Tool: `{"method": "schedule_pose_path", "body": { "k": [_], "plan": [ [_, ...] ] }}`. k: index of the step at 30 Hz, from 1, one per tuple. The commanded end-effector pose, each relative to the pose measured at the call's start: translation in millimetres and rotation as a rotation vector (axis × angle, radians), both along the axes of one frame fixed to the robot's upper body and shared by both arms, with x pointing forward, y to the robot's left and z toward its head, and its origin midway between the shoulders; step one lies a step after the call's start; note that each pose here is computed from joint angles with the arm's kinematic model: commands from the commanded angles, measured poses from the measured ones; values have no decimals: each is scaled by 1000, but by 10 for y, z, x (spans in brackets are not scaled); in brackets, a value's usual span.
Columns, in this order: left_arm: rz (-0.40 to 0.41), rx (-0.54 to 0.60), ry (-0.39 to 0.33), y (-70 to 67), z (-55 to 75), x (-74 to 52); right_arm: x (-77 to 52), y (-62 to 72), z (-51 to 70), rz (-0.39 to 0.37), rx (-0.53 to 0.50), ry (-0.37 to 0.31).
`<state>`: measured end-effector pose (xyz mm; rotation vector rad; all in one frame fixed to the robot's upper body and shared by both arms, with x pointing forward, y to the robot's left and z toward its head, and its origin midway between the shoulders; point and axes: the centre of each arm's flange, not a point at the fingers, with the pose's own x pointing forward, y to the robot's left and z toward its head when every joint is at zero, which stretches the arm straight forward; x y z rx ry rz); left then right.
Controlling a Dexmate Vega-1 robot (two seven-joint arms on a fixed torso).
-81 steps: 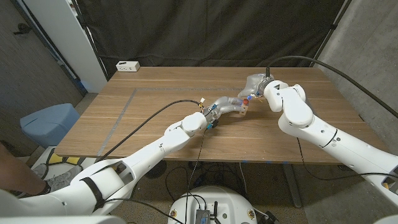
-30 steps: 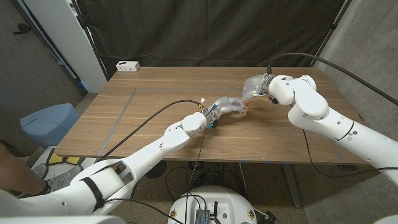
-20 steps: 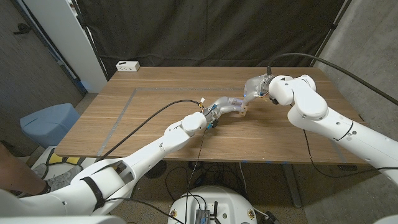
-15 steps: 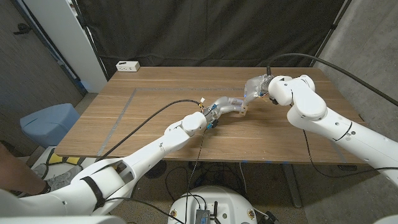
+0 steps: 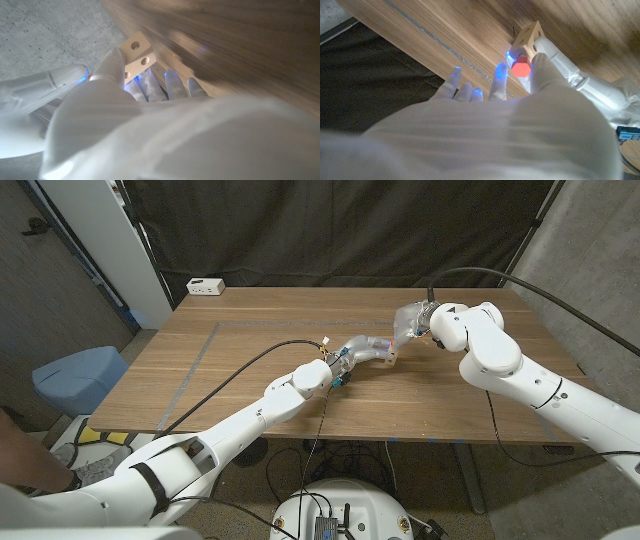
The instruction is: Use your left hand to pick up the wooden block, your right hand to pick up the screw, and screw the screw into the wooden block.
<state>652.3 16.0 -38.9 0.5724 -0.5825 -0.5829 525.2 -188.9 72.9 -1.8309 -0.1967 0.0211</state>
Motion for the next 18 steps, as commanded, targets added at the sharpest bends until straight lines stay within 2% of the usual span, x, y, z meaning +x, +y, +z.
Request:
{"method": "schedule_pose_path", "body": {
  "k": [1, 18],
  "plan": [
    [-1, 0, 2, -6, 7, 9, 3, 16, 10, 11, 0, -30],
    [0, 2, 4, -13, 17, 32, 37, 8, -6, 17, 2, -48]
  ]
}}
